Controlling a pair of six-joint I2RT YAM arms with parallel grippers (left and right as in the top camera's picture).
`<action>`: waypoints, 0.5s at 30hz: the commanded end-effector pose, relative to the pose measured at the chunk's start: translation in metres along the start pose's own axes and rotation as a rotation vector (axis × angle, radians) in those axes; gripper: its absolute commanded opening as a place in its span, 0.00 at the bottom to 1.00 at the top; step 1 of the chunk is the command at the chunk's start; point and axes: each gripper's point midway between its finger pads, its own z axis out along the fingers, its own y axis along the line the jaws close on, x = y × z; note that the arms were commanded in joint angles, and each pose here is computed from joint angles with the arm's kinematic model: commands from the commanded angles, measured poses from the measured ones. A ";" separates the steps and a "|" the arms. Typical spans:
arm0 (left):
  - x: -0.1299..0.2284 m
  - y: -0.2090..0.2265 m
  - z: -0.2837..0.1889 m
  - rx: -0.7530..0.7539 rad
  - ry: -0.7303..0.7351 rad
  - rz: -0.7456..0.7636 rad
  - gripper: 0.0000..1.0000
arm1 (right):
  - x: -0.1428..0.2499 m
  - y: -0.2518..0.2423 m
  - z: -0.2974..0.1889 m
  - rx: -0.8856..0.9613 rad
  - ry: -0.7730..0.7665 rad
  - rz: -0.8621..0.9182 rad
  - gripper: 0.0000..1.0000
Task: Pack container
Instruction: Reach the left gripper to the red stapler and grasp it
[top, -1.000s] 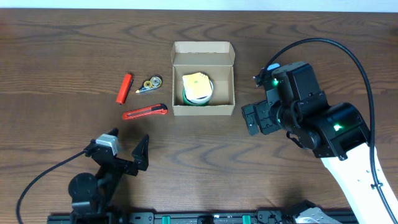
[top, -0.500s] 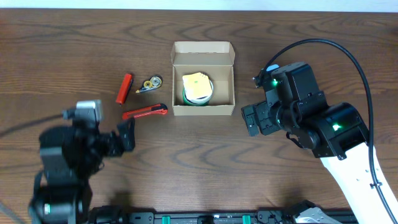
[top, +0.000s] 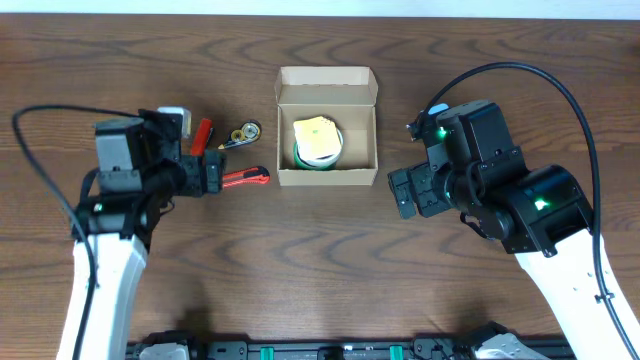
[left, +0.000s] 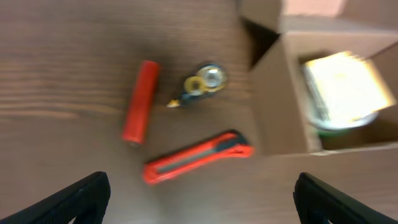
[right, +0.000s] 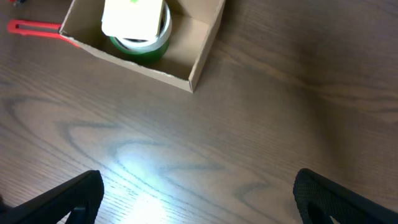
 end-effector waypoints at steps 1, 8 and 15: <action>-0.006 0.024 0.020 -0.101 0.050 0.138 0.95 | 0.000 -0.002 -0.003 0.003 -0.008 -0.010 0.99; -0.006 0.069 0.075 -0.223 0.165 0.186 0.95 | 0.000 -0.002 -0.003 0.003 -0.008 -0.010 0.99; -0.003 0.089 0.108 -0.198 0.212 0.199 0.95 | 0.000 -0.002 -0.003 0.003 -0.008 -0.010 0.99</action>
